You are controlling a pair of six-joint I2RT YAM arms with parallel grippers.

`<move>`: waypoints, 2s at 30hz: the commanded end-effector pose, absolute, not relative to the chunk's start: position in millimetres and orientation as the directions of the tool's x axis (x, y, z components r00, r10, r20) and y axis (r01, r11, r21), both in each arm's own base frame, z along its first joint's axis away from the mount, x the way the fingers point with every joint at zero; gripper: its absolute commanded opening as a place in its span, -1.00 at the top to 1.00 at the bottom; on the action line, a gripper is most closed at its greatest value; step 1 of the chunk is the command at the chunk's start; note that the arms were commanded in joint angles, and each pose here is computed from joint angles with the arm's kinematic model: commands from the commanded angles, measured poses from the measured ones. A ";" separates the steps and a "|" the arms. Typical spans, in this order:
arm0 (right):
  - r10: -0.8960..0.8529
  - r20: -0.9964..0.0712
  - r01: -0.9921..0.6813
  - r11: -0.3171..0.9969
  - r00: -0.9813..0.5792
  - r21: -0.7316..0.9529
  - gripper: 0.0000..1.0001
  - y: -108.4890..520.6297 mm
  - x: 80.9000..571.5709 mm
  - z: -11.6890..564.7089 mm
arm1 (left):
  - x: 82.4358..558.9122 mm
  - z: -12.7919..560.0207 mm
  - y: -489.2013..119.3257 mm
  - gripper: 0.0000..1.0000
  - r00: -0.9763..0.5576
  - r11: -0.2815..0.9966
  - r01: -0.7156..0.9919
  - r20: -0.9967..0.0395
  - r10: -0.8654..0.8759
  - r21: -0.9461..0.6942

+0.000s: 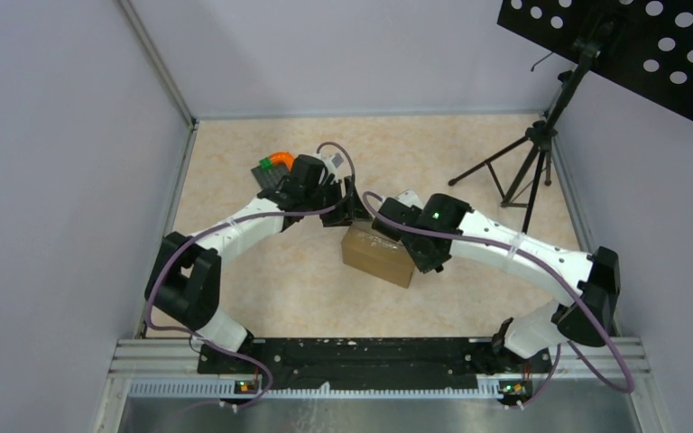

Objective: Unpack the express box

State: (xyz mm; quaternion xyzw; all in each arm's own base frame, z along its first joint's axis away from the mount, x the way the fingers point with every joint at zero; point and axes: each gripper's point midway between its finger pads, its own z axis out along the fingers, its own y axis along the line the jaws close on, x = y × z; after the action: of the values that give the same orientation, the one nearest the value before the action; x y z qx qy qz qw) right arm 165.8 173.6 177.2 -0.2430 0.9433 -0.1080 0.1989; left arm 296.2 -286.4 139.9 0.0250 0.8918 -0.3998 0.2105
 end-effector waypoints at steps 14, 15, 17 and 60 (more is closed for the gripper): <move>-0.414 -0.449 -0.366 0.910 -0.792 -0.194 1.00 179.5 164.9 211.9 | 346.8 187.9 -299.6 -0.48 -0.845 0.659 0.348 -0.528 -0.088 -0.666; -0.408 -0.452 -0.352 0.913 -0.794 -0.205 1.00 174.1 166.6 214.2 | 349.0 190.1 -292.5 -0.49 -0.842 0.669 0.340 -0.531 -0.097 -0.661; -0.396 -0.465 -0.319 0.917 -0.792 -0.237 1.00 162.4 171.2 222.5 | 350.6 193.5 -276.8 -0.51 -0.835 0.695 0.321 -0.538 -0.113 -0.644; -0.528 -0.503 -0.504 0.841 -0.684 -0.197 1.00 245.5 191.8 229.1 | 292.3 164.9 -256.8 -0.43 -0.899 0.609 0.215 -0.399 -0.182 -0.764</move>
State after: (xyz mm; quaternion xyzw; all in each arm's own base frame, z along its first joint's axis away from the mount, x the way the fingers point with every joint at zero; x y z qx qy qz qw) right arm 204.0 229.0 210.6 -0.2884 0.9156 -0.0908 0.2650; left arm 274.5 -248.4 141.6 -0.0167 0.8855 -0.4258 0.1853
